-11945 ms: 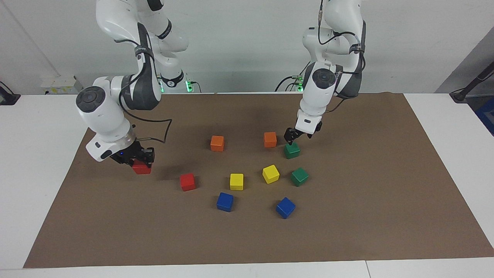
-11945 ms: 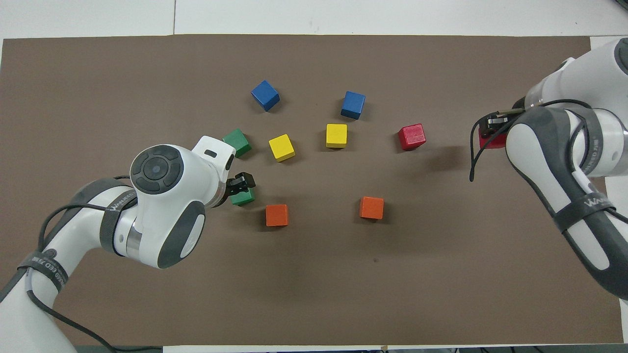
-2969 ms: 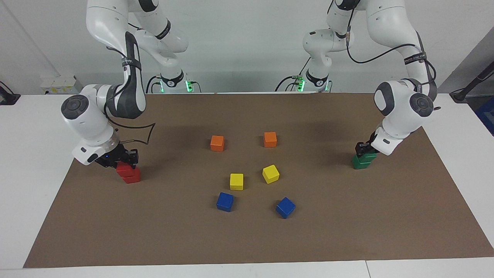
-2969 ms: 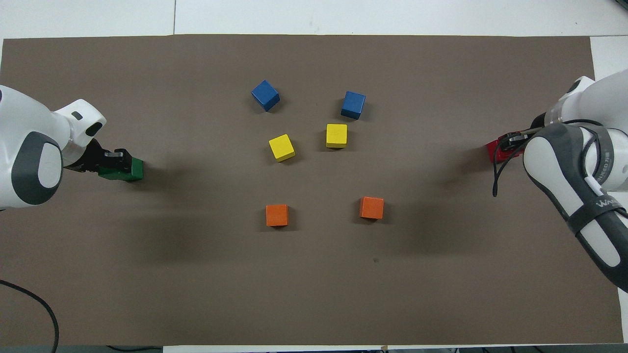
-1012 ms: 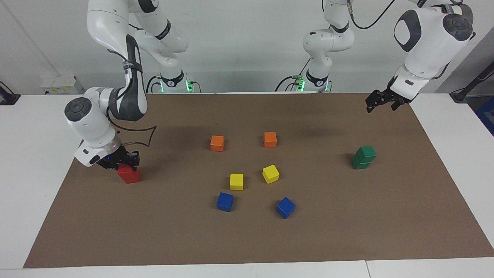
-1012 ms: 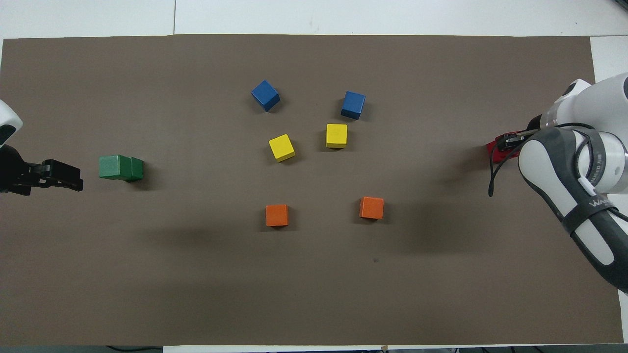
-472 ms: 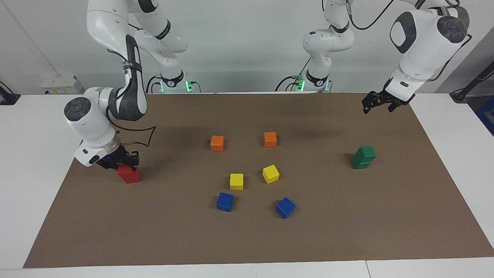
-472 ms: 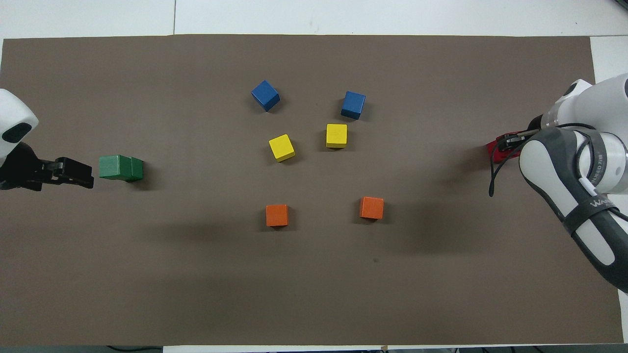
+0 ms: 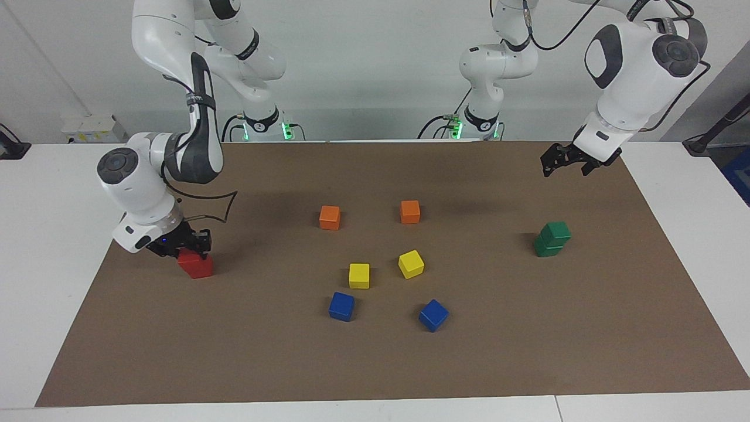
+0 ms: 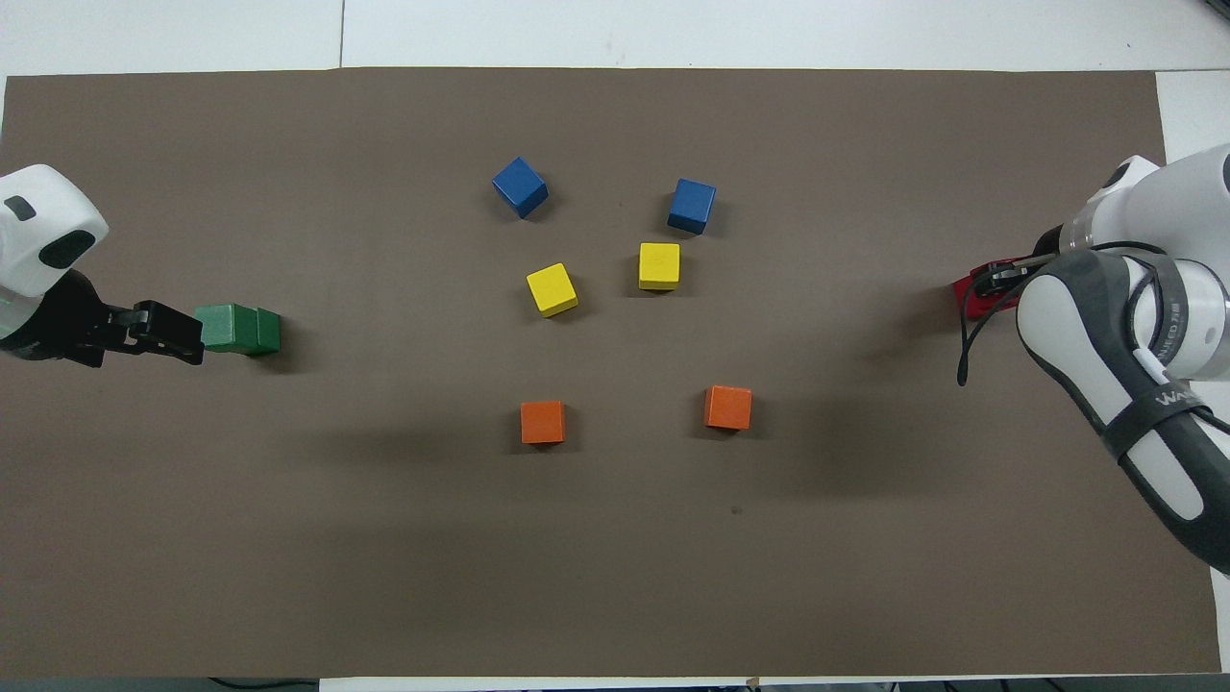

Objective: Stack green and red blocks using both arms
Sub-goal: 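Withdraw the left gripper from the green stack, then lower the red cube onto the placed red cube and open the right gripper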

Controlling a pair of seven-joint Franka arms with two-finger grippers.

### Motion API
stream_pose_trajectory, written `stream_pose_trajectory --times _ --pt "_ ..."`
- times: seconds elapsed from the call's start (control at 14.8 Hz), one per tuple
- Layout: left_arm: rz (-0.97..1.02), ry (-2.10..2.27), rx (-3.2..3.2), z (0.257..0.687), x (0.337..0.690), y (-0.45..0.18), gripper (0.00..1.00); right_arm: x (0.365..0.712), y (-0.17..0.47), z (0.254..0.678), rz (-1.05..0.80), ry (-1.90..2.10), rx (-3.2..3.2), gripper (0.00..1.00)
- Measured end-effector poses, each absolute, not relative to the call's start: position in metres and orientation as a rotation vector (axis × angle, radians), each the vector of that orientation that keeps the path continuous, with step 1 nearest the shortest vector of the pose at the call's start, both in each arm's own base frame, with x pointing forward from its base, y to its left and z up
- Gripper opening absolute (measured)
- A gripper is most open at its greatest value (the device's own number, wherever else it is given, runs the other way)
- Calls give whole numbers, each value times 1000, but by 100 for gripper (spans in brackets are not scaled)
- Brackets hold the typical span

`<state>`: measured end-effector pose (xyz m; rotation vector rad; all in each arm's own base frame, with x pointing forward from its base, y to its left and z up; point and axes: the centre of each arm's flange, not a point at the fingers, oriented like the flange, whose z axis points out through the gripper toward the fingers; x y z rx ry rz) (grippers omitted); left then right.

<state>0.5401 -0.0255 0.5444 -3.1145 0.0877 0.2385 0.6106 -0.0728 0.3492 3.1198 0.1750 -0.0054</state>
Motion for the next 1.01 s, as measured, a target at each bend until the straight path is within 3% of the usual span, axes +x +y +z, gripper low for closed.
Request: stream_pose_trajectory --times 0.2,0.74,1.01 --pt "210 86 -3116 554 538 -25 100 609 -73 346 -13 175 3121 99" --pt "137 99 -3120 561 541 -29 100 609 -73 346 -9 175 3120 100" --pt "129 107 -3125 561 541 -33 100 616 -70 369 47 181 3113 100"
